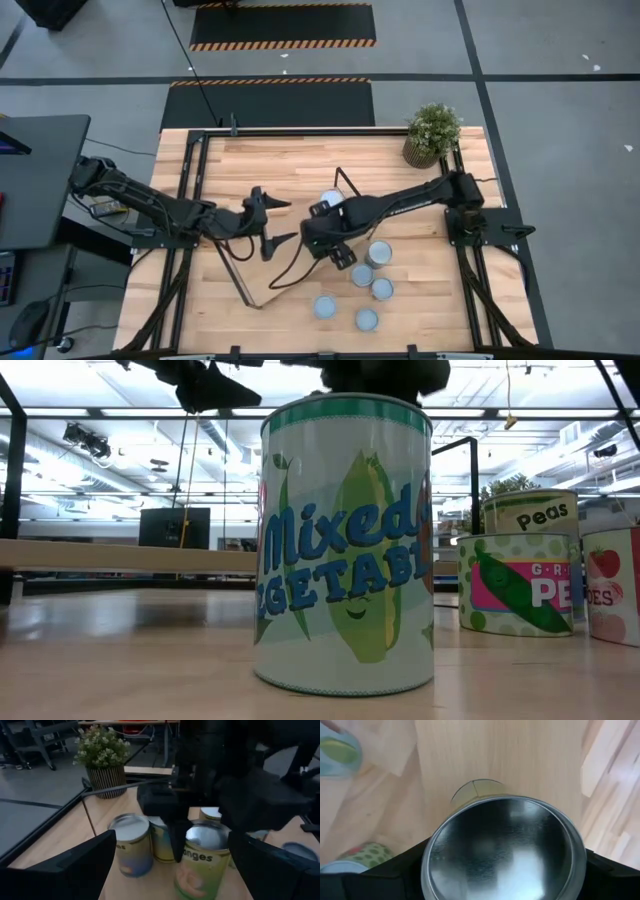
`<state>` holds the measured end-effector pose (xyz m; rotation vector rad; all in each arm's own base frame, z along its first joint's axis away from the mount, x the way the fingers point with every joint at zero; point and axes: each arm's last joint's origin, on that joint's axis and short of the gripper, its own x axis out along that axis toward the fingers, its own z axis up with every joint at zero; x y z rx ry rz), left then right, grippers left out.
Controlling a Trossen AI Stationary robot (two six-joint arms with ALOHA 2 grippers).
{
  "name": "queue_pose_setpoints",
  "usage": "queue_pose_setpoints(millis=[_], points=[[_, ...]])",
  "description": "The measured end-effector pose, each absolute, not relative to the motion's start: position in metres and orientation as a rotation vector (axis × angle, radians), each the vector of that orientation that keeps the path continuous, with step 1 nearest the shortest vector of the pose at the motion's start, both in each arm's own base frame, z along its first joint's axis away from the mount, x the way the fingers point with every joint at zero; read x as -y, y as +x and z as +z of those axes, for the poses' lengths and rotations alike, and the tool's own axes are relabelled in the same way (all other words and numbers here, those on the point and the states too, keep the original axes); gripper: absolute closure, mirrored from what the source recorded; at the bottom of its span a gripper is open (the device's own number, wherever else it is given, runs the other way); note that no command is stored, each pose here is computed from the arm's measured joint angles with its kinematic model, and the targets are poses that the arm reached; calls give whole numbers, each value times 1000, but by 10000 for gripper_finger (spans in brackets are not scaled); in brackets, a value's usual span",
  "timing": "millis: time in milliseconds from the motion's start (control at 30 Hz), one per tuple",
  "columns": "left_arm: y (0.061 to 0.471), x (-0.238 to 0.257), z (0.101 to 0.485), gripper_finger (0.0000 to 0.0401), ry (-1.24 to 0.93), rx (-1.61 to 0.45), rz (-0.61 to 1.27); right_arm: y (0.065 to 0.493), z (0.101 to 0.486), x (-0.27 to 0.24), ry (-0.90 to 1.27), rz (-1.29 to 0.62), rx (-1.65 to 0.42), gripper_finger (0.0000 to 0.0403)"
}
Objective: Pick and place cans onto a shelf
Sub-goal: Put the large canned oranges on the shelf
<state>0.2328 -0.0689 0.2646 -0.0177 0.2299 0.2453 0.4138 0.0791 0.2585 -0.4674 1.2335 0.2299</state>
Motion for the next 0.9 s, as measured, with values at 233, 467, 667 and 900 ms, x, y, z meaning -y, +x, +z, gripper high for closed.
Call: queue_pose_setpoints(millis=[233, 467, 667, 900], points=[[232, 68, 262, 12, -5, -257, 248, 419, 248, -72, -438, 246, -1261, 76], [232, 68, 261, 12, -27, -262, 251, 421, 244, -69, -426, 268, -1277, 60], [232, 68, 260, 12, -24, -269, 251, 421, 244, -69, -423, 252, -1272, 19], [232, 68, 260, 12, -22, -272, 251, 421, 246, -71, -405, 185, -1268, 11]])
